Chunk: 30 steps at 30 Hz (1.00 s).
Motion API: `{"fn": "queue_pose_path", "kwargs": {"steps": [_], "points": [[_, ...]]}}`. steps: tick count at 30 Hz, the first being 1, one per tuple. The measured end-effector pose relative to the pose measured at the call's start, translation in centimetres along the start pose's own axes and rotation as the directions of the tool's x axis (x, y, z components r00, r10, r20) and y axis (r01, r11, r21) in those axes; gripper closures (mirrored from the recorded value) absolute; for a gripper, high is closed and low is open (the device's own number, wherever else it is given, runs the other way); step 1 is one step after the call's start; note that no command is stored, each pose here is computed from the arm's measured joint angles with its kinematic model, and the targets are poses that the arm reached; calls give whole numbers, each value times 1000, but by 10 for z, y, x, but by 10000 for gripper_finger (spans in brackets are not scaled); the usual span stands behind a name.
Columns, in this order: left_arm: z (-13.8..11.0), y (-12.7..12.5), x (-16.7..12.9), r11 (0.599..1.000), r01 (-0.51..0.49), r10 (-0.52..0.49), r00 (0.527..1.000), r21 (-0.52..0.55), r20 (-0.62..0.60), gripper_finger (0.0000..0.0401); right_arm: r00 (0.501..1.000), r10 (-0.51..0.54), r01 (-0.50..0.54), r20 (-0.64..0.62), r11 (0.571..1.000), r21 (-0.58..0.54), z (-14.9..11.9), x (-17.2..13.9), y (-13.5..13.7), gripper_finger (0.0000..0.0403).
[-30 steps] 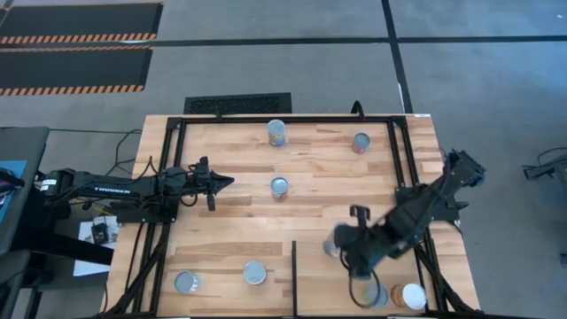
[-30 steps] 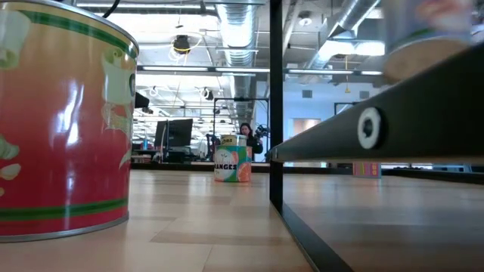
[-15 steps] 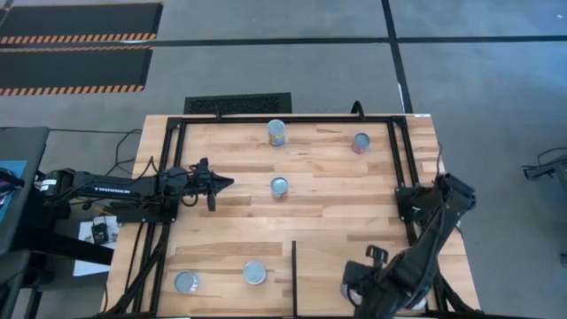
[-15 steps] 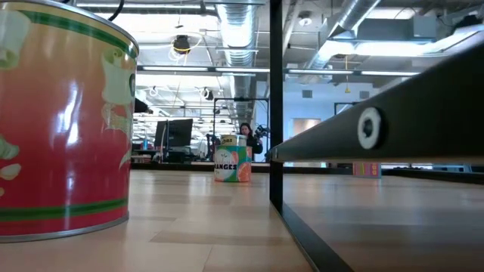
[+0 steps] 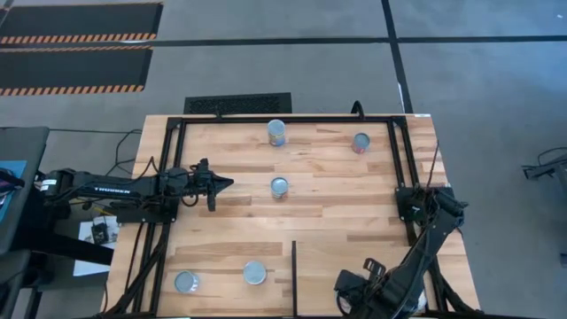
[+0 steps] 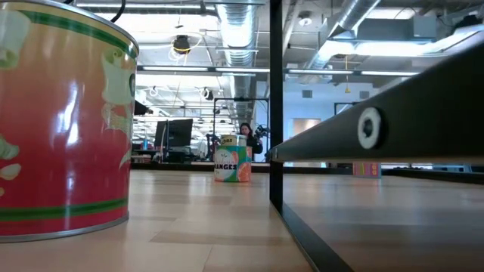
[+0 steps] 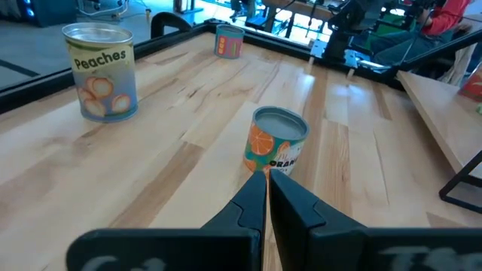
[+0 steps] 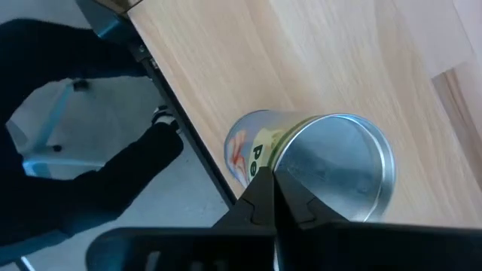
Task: Pick and place cans onto a shelf
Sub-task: Put the bottom canned peaches on the shelf
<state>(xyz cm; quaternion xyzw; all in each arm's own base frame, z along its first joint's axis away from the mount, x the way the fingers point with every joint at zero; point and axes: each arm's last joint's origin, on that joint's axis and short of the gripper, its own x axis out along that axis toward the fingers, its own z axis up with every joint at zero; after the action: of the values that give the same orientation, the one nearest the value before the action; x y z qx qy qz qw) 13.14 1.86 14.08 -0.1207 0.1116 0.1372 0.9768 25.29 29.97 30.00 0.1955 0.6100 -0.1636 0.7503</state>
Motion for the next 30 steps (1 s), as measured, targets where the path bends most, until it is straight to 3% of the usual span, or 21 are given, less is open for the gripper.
{"fn": "queue_pose_path", "kwargs": {"steps": [30], "points": [[0,0,0,1000,6,-6,1000,0,0,395,999,40,-40,10,999,-10,7,9,4,388]]}}
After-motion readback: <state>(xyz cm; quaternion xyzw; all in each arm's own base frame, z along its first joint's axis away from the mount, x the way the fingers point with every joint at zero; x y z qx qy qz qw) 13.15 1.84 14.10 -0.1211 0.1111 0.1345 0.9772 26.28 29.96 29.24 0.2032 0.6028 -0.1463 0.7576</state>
